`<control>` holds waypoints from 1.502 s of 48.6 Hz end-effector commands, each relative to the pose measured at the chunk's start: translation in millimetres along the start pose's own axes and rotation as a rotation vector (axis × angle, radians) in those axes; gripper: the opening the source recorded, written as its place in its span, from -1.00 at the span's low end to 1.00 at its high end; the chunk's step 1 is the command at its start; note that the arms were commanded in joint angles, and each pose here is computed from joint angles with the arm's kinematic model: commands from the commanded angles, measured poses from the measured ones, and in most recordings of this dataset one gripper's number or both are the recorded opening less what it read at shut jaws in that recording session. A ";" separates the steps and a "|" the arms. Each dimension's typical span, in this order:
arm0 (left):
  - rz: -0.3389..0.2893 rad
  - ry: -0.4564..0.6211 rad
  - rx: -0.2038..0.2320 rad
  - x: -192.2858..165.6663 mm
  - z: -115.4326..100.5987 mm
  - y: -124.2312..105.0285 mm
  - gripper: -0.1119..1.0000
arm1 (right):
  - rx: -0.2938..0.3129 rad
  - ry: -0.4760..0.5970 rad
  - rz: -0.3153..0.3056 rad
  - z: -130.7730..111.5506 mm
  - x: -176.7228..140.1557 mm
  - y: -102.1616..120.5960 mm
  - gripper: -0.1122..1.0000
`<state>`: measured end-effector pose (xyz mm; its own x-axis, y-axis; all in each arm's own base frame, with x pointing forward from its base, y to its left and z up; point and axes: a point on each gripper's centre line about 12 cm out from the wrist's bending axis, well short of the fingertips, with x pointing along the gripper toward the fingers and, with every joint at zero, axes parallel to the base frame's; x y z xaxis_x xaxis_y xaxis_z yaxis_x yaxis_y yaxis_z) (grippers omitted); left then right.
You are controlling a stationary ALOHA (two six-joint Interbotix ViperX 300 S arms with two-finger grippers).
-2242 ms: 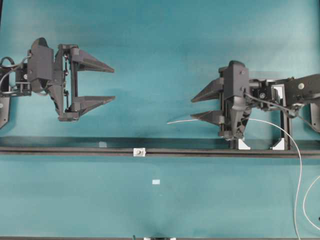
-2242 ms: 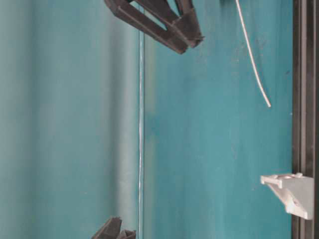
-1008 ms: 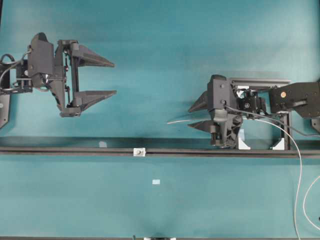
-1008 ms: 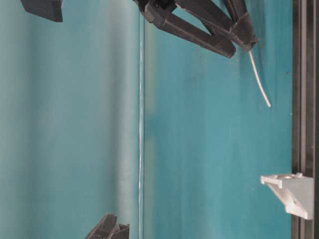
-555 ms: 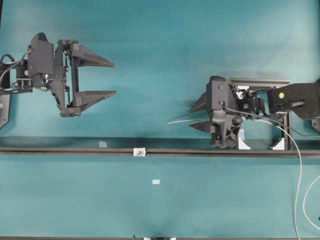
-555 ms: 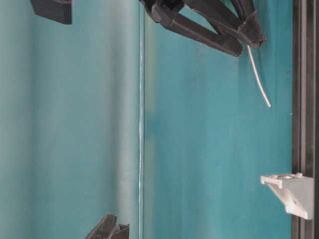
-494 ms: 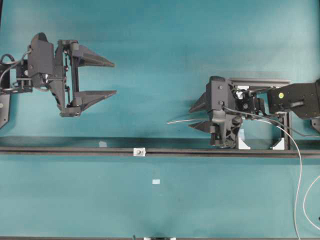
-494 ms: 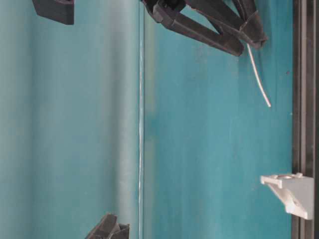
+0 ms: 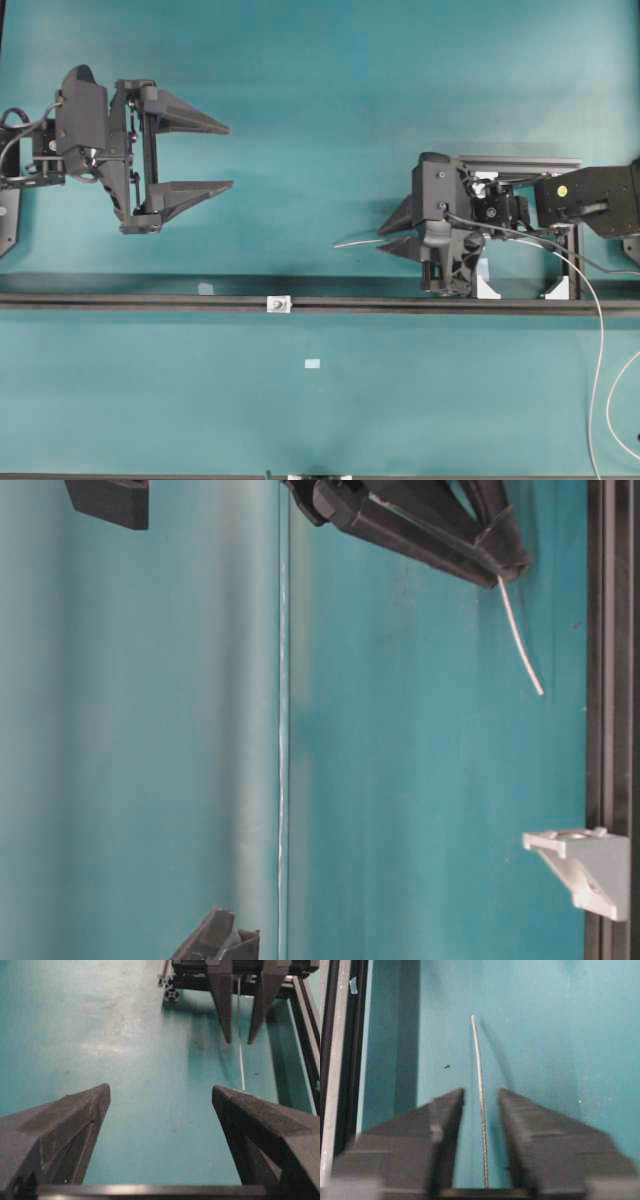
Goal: Insert the wire into the hole on the left side and pull it with the left arm.
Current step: 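Close the right gripper on the white wire's free end, then lift the wire and carry it left along the black rail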
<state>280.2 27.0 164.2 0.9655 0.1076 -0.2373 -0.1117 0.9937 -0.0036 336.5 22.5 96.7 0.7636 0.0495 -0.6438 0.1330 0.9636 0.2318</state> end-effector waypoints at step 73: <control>0.001 -0.081 -0.010 -12.7 32.5 0.7 0.38 | -0.030 -0.120 0.029 49.1 -48.8 10.9 -0.77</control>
<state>273.9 26.3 185.8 0.9752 0.1068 -0.1939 -0.1110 0.9938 -0.0109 328.9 18.3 146.8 0.8082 0.0460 -0.5870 0.1110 0.9671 0.2287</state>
